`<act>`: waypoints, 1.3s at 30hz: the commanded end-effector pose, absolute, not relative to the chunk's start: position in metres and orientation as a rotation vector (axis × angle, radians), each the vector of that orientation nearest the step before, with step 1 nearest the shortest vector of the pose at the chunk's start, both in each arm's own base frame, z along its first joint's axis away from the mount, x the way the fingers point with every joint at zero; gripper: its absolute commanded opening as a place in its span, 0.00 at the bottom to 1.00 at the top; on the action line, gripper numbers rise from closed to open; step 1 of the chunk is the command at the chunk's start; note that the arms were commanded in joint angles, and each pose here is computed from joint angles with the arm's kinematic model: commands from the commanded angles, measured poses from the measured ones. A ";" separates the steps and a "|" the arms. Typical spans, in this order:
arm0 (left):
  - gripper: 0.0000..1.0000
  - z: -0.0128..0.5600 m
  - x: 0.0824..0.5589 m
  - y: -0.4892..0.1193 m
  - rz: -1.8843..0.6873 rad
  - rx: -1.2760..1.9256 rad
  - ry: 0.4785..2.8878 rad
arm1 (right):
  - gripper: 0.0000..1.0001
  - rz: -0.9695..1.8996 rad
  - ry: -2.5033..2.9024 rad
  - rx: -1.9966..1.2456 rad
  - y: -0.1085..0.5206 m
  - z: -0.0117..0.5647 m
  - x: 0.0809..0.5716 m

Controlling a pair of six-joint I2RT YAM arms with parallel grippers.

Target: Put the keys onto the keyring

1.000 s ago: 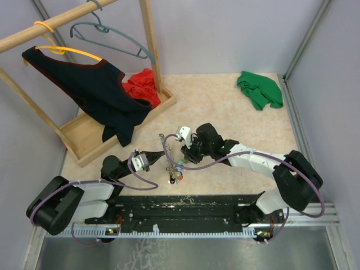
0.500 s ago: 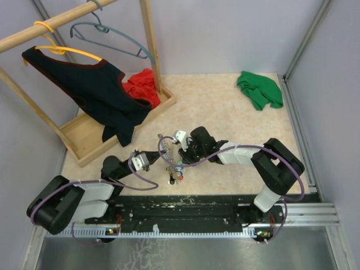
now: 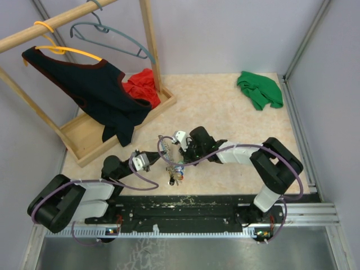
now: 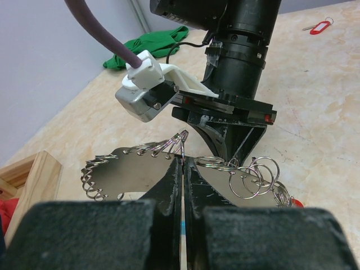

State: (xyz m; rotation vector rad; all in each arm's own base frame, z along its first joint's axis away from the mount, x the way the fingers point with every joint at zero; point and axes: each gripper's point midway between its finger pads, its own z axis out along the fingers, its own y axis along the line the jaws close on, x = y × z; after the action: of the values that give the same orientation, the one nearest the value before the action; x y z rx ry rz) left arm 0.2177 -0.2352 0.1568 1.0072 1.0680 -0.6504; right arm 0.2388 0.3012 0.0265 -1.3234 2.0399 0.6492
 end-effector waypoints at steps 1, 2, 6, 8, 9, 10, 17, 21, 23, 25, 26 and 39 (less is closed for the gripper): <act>0.00 0.174 0.219 -0.237 -0.636 1.002 0.991 | 0.00 0.569 2.057 -1.302 0.293 0.056 0.250; 0.00 0.174 0.219 -0.237 -0.635 1.004 0.992 | 0.00 0.536 2.096 -1.312 0.285 0.058 0.248; 0.00 0.175 0.218 -0.238 -0.641 1.010 0.987 | 0.00 0.384 2.239 -1.313 0.252 0.069 0.240; 0.00 0.176 0.218 -0.238 -0.640 1.010 0.984 | 0.00 0.312 2.302 -1.308 0.236 0.078 0.236; 0.00 0.176 0.218 -0.238 -0.640 1.010 0.983 | 0.00 0.273 2.333 -1.316 0.228 0.083 0.234; 0.00 0.176 0.218 -0.238 -0.642 1.012 0.982 | 0.00 0.228 2.359 -1.324 0.220 0.087 0.233; 0.00 0.176 0.216 -0.240 -0.654 1.025 0.978 | 0.00 -0.096 2.558 -1.450 0.167 0.095 0.227; 0.00 0.175 0.214 -0.242 -0.667 1.036 0.977 | 0.00 -0.109 2.575 -1.507 0.170 0.085 0.235; 0.00 0.175 0.214 -0.242 -0.671 1.039 0.975 | 0.00 -0.077 2.570 -1.538 0.180 0.076 0.241; 0.00 0.174 0.213 -0.242 -0.674 1.042 0.976 | 0.00 -0.070 2.569 -1.577 0.186 0.068 0.247; 0.00 0.175 0.213 -0.243 -0.674 1.042 0.973 | 0.00 -0.077 2.564 -1.597 0.189 0.063 0.251; 0.00 0.173 0.213 -0.245 -0.686 1.052 0.982 | 0.08 -0.020 2.540 -1.675 0.230 0.030 0.288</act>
State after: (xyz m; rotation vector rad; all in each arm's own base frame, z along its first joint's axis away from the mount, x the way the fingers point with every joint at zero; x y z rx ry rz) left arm 0.2103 -0.2416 0.1561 1.0549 1.0455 -0.6964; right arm 0.2698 0.2097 0.0227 -1.6923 2.6034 -0.0873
